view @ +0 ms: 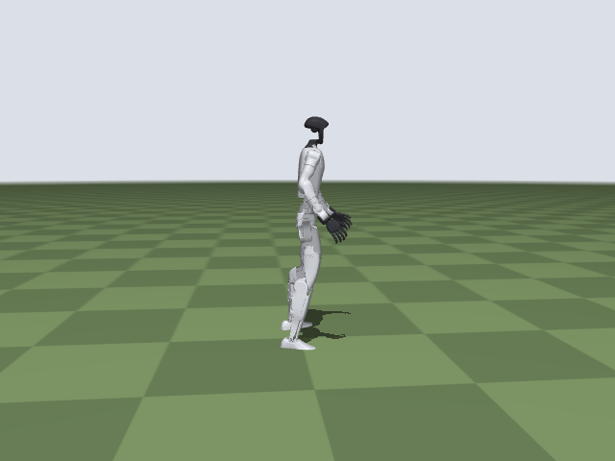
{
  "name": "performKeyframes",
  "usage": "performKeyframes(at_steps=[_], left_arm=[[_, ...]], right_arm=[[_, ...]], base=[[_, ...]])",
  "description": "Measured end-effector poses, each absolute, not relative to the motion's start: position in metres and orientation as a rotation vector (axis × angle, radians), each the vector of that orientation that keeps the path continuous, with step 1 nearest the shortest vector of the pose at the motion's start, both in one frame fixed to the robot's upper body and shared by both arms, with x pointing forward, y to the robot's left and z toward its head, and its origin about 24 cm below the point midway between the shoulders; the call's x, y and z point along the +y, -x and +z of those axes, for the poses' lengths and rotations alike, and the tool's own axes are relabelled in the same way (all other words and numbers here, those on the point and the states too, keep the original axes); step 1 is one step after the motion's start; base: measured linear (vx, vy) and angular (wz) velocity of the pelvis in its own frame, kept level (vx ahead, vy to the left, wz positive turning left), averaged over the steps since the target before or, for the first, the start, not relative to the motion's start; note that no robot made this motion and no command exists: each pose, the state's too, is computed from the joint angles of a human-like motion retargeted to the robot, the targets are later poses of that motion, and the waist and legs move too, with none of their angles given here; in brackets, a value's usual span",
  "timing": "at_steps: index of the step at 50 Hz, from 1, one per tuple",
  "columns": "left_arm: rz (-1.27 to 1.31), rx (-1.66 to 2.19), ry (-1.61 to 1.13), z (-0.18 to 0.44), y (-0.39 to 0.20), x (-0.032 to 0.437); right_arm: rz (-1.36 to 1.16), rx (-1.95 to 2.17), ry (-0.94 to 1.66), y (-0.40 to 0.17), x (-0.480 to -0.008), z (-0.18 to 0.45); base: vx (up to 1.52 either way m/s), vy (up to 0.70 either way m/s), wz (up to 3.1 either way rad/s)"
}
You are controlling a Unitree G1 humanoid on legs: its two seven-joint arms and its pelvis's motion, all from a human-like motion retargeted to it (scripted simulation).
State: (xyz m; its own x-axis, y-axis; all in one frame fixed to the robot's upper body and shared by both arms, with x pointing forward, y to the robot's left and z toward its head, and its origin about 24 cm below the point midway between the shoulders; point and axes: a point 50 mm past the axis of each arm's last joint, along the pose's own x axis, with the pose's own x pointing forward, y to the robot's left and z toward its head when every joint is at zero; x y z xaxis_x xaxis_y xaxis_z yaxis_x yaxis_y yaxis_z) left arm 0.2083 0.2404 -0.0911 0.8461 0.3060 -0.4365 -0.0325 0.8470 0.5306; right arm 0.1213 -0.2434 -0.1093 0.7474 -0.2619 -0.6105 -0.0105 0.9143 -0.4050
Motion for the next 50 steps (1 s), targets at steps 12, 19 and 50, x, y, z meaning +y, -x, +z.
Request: performKeyframes(at_steps=[12,19,50], left_arm=[[-0.057,-0.908,-0.520,0.242,-0.334,0.113],[-0.175,-1.682,-0.487,0.375,-0.229,0.046],[-0.255,-1.986,-0.274,0.404,-0.156,0.013]], right_arm=[[-0.122,0.851,0.358,-0.112,-0.258,-0.118],[-0.093,0.916,0.334,-0.102,-0.260,-0.122],[-0.041,1.105,0.333,-0.056,-0.240,-0.144]], base=[[0.00,0.00,0.00],[0.00,0.02,-0.16],[-0.01,0.01,-0.16]])
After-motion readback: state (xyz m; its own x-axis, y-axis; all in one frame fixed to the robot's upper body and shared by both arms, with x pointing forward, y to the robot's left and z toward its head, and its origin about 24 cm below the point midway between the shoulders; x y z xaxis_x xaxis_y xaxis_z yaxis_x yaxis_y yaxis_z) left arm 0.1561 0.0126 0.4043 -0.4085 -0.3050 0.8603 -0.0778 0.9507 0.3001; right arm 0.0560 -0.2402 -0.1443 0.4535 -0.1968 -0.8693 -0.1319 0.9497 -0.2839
